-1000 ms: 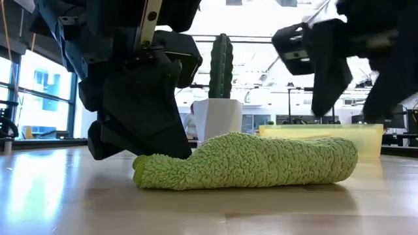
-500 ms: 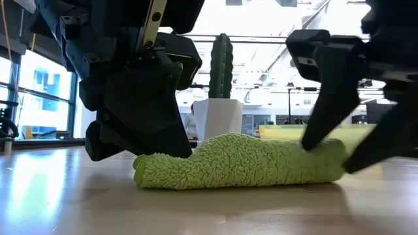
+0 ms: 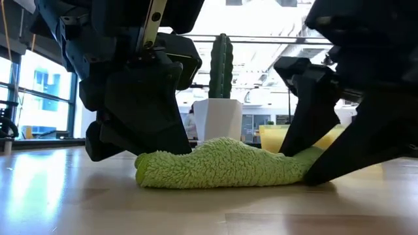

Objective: Roll microfiber towels into tight, uniform cylinder then place into a basket
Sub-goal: Roll the light green towel

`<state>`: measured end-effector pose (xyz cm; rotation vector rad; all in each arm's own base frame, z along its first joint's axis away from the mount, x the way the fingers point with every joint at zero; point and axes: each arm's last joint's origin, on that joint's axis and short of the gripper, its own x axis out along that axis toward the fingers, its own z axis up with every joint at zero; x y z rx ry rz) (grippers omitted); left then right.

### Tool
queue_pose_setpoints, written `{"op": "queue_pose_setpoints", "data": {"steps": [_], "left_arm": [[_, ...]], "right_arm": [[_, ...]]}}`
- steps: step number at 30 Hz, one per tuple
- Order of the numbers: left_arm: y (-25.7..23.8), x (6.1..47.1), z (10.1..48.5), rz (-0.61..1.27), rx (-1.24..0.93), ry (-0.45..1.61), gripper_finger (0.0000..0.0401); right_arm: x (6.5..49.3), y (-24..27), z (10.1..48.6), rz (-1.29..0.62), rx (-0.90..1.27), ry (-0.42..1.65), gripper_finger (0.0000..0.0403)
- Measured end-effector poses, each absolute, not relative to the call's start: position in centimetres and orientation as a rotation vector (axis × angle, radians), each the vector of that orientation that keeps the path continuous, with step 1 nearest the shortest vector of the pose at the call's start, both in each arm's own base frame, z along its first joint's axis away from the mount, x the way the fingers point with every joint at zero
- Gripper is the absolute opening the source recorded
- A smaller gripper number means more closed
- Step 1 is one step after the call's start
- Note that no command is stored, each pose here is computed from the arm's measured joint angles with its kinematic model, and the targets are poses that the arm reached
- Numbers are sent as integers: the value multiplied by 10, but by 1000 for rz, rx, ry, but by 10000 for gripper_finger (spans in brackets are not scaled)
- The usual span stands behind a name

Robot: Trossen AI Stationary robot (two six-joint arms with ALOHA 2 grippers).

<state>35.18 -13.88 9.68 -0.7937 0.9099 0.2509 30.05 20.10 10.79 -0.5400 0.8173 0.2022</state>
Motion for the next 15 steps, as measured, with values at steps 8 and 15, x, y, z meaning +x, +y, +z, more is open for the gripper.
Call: {"op": "queue_pose_setpoints", "data": {"steps": [8, 15], "left_arm": [[-141, 353, 98, 194, -824, 921, 33], [-150, 356, 102, 54, -846, 906, 33]], "right_arm": [[305, 194, 102, 183, -485, 847, 137], [308, 187, 100, 163, -335, 899, 84]]}}
